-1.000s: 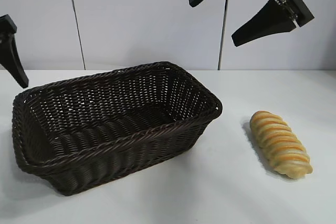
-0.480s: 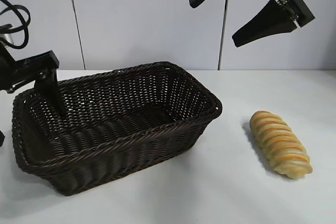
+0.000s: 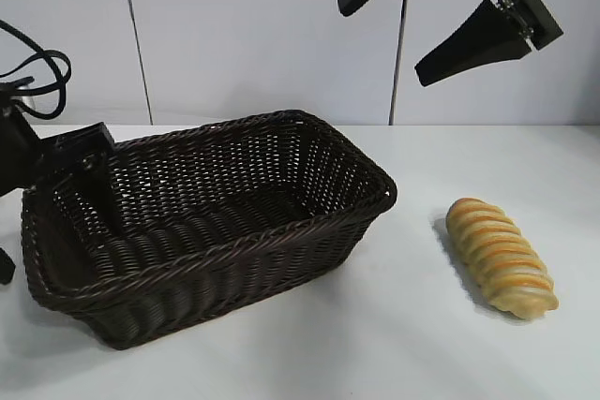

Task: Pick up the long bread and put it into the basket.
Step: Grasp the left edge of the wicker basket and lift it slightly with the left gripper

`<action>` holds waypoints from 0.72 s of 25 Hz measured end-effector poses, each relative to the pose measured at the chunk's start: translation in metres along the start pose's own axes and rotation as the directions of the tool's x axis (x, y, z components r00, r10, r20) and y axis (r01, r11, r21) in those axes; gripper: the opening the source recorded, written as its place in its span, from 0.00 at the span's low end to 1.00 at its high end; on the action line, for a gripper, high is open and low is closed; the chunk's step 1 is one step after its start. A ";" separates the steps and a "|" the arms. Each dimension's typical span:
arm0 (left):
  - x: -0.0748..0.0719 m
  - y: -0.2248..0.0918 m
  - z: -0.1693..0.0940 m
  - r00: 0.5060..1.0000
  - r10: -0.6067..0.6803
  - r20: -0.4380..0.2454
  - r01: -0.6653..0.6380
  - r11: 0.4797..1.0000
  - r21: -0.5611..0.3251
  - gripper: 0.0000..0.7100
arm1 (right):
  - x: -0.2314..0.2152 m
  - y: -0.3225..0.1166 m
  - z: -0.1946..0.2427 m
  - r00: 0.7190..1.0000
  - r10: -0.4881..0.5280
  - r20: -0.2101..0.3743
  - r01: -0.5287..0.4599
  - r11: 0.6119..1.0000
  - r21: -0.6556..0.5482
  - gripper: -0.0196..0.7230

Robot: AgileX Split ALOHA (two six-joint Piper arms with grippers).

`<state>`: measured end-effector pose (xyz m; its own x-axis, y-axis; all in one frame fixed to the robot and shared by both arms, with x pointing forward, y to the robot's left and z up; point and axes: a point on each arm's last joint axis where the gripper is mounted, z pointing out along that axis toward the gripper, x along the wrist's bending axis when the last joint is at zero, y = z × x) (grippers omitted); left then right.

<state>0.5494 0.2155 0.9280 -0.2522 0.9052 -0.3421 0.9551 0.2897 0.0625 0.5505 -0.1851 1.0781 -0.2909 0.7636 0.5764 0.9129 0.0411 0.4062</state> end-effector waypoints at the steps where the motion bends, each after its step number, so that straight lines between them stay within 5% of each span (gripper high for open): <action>1: 0.000 0.001 0.000 1.000 0.000 0.003 0.000 1.000 -0.006 0.14 | 0.000 0.000 0.000 1.000 0.000 0.000 0.000 1.000 0.001 0.85; 10: -0.001 -0.001 -0.003 1.000 0.011 -0.005 -0.011 0.999 0.044 0.14 | 0.000 0.000 0.000 1.000 0.000 0.000 0.000 1.000 0.001 0.85; 18: -0.010 0.033 -0.059 0.981 0.189 -0.038 -0.181 0.971 0.157 0.14 | 0.000 0.000 0.000 1.000 -0.001 0.000 0.001 1.000 0.001 0.85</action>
<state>0.5743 0.2345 0.9891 -0.0728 0.9549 -0.2878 0.9973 0.0687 -0.0245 0.5504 -0.1852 1.0780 -0.2913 0.7639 0.5758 0.9131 0.0424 0.4056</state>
